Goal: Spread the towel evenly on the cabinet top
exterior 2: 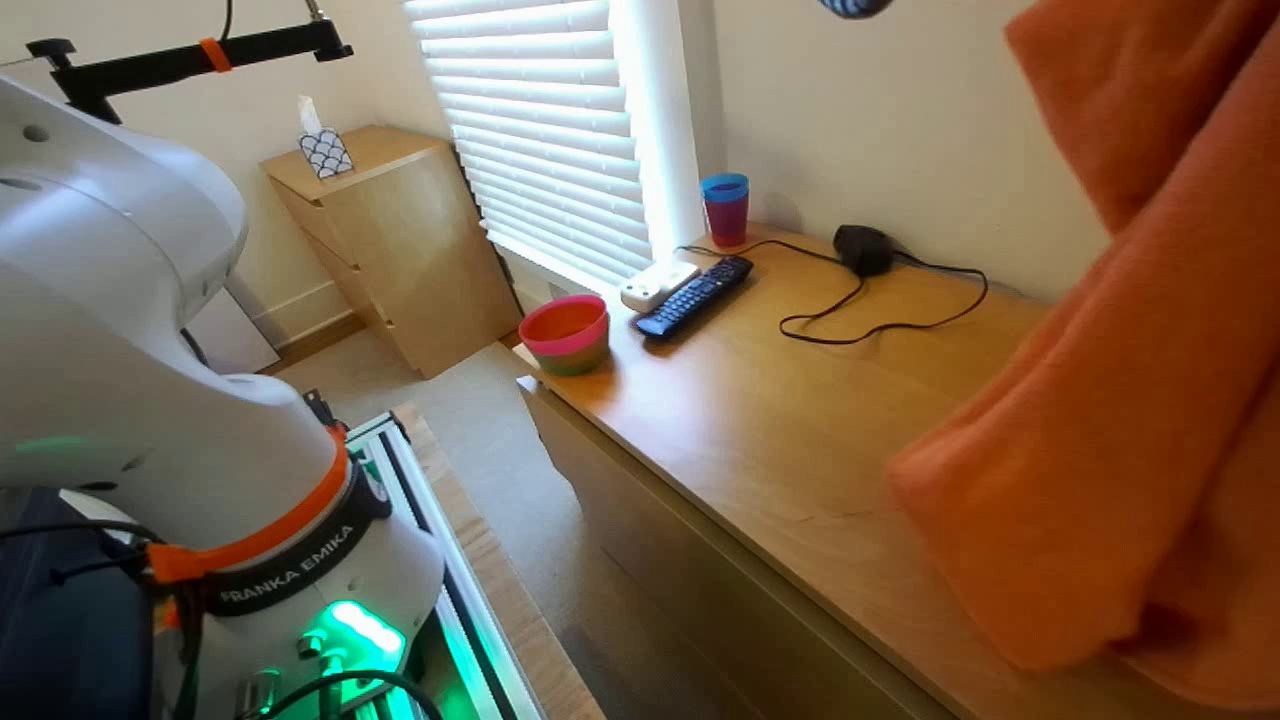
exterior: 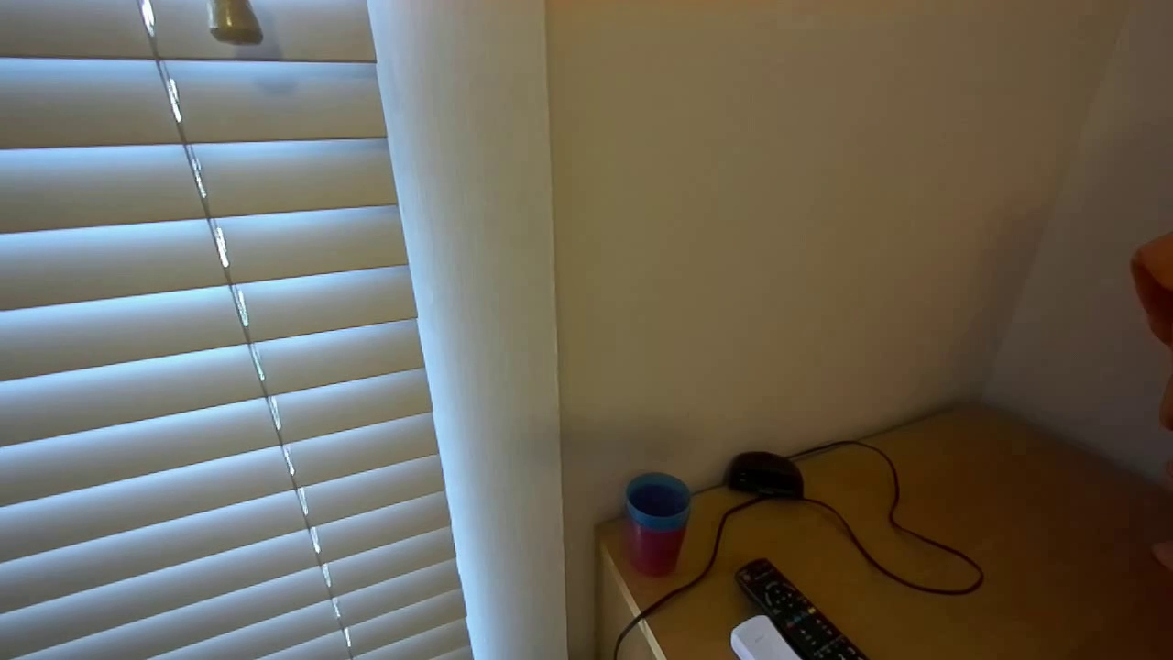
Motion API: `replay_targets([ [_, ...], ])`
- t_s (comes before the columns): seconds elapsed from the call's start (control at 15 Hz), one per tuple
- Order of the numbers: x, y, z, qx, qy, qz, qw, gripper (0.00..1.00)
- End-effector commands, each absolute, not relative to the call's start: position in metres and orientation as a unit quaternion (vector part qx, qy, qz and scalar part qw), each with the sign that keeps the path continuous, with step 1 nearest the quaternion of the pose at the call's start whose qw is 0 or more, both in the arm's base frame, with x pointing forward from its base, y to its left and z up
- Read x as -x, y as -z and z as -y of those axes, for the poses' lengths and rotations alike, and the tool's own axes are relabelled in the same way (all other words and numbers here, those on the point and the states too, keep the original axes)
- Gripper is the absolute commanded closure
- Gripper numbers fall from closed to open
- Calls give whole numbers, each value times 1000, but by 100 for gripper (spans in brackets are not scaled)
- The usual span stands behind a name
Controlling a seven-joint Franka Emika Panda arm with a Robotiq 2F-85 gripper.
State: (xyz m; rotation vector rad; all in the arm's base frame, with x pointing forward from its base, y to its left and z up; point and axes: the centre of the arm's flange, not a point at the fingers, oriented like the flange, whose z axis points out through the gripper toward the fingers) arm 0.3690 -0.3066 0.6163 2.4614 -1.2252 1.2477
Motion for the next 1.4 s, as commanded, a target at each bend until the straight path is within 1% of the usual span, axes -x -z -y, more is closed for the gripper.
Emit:
replay_targets([
  [0.0,-407,-614,307,-816,-420,396,31,98],
  [0.13,-426,-585,289,-830,-399,389,-11,98],
  [0.47,-466,-475,218,-854,-301,400,-141,98],
  [0.6,-469,-438,192,-863,-252,401,-177,98],
  [0.8,-462,-406,161,-878,-175,385,-223,98],
  [0.87,-457,-401,149,-884,-151,371,-239,79],
  [0.93,-452,-397,139,-889,-126,360,-255,67],
  [1.0,-447,-397,127,-892,-104,345,-272,61],
  [1.07,-443,-399,120,-896,-78,330,-285,52],
  [1.13,-440,-405,119,-902,-52,312,-295,45],
  [1.2,-436,-414,125,-912,-40,301,-276,37],
  [1.33,-420,-437,155,-930,-43,312,-188,23],
])
